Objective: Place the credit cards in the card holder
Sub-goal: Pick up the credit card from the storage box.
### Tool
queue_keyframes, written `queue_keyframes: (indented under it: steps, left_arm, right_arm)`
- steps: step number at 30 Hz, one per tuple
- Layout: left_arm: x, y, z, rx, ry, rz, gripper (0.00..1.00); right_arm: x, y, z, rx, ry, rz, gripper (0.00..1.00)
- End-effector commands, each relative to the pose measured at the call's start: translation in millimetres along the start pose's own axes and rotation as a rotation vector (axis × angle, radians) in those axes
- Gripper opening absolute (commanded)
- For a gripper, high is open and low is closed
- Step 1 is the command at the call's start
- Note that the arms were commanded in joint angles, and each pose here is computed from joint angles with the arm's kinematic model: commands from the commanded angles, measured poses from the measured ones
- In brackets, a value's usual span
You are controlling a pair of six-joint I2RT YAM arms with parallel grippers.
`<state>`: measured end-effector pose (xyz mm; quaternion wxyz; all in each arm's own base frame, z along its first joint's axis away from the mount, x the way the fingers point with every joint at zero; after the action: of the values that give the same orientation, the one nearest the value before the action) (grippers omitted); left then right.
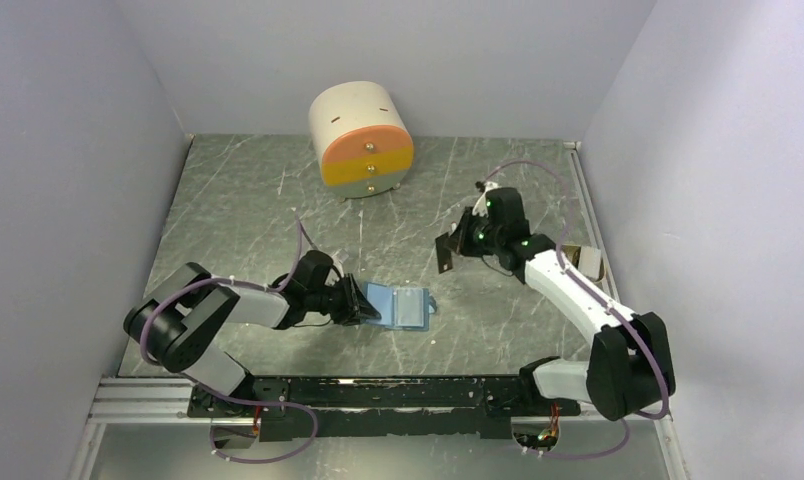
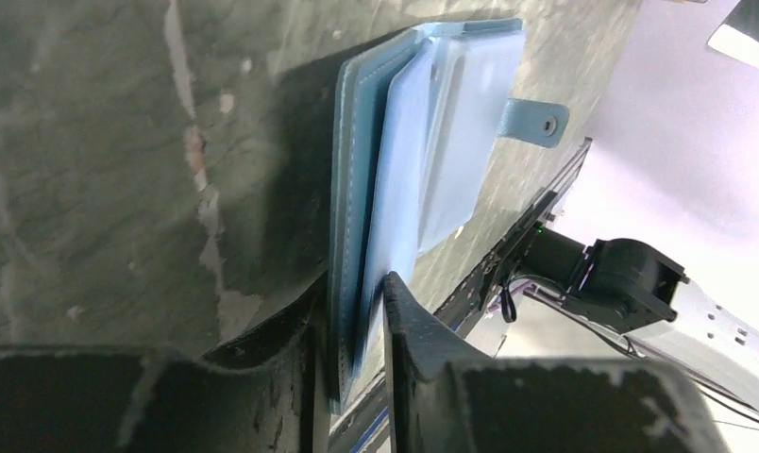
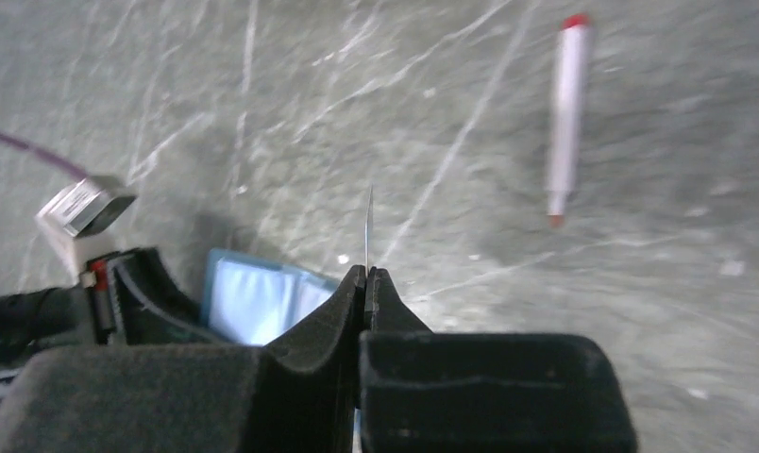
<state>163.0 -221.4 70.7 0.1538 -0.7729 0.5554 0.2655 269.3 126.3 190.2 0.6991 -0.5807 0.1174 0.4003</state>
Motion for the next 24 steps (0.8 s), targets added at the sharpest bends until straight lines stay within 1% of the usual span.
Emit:
queue_keyframes:
  steps: [1, 4, 10, 13, 17, 20, 24]
  left_arm:
    - [-4.3, 2.8, 3.7, 0.011, -0.014, -0.022, 0.3]
    - [-10.0, 3.3, 0.3, 0.031, -0.012, -0.037, 0.3]
    - [-16.1, 5.9, -2.7, 0.048, 0.004, -0.03, 0.35]
    - [-19.2, 7.3, 1.1, 0.051, -0.004, -0.044, 0.34]
    - [-23.6, 3.8, 3.3, 0.06, -0.025, -0.064, 0.3]
    - [-29.2, 3.9, 3.6, 0.073, -0.029, -0.09, 0.3]
    - [-34.0, 6.1, 8.2, 0.086, -0.038, -0.102, 0.31]
  right_arm:
    - [-0.4, 8.6, 45.2, 0.039, -0.241, -0.086, 0.0]
    - [0.2, 27.2, 62.5, 0.077, -0.296, -0.079, 0.0]
    - [6.5, 57.1, 85.7, 0.131, -0.411, -0.053, 0.0]
    - [13.1, 67.9, 91.0, 0.137, -0.402, -0.032, 0.0]
    - [20.2, 78.8, 97.8, 0.15, -0.422, -0.009, 0.0]
    - [22.7, 88.0, 103.3, 0.151, -0.447, -0.006, 0.0]
    - [27.1, 99.5, 96.2, 0.165, -0.406, -0.014, 0.0]
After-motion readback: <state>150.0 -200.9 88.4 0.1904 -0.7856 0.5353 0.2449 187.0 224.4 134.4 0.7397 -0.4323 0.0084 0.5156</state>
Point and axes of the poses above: each gripper's point midway between its finger pads, its own x axis out along the fingers, its own z axis along the line the jaws close on, y = z × x, the point moved 8 cm from there along -x, back along the fingers, and after that the axes turned 10 degrees about -x, right-handed, at the moved point
